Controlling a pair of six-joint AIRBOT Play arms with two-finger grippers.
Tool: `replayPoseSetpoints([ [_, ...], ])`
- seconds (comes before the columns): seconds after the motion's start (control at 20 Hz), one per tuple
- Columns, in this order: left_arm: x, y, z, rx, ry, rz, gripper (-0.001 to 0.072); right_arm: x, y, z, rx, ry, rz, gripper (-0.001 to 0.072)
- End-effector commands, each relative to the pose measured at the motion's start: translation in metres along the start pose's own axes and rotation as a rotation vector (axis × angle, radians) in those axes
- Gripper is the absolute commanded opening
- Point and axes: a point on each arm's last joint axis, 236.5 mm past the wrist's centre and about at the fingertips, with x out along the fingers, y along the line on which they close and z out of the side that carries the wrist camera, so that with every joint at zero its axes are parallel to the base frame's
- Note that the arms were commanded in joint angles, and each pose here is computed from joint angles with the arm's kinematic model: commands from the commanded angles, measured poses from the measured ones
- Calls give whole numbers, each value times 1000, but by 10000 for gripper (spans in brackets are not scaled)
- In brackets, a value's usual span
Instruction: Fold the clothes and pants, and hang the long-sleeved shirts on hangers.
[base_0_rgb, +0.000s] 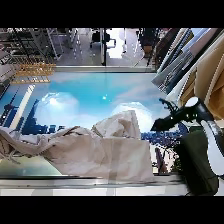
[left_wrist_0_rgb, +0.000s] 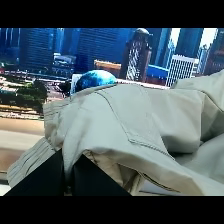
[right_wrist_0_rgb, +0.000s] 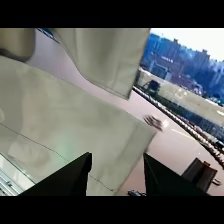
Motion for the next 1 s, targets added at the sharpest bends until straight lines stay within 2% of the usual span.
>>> replayPoseSetpoints([
  [0.0, 4, 1, -1, -1, 11, -4, 12, 29, -36, -15, -139, 16, -51, 401],
  [0.15, 4, 1, -2, -2, 11, -3, 12, 49, -35, -6, -256, 29, -64, 400],
  [0.5, 4, -1, -5, -1, 24, -12, 13, 76, -9, -19, -352, 129, 27, 388],
  [0.6, 4, -4, -7, -2, 32, -22, 12, 83, 2, -28, -382, 187, 48, 270],
  [0.7, 1, -7, -8, -2, 33, -34, 12, 88, 11, -29, -404, 209, 56, 19],
  [0.85, -5, -8, -7, 0, 20, -26, 12, 79, 9, -28, -366, 205, 26, 12],
  [0.95, -21, -13, 1, 3, -34, -27, 12, 42, 14, -16, -377, 158, -75, 11],
])
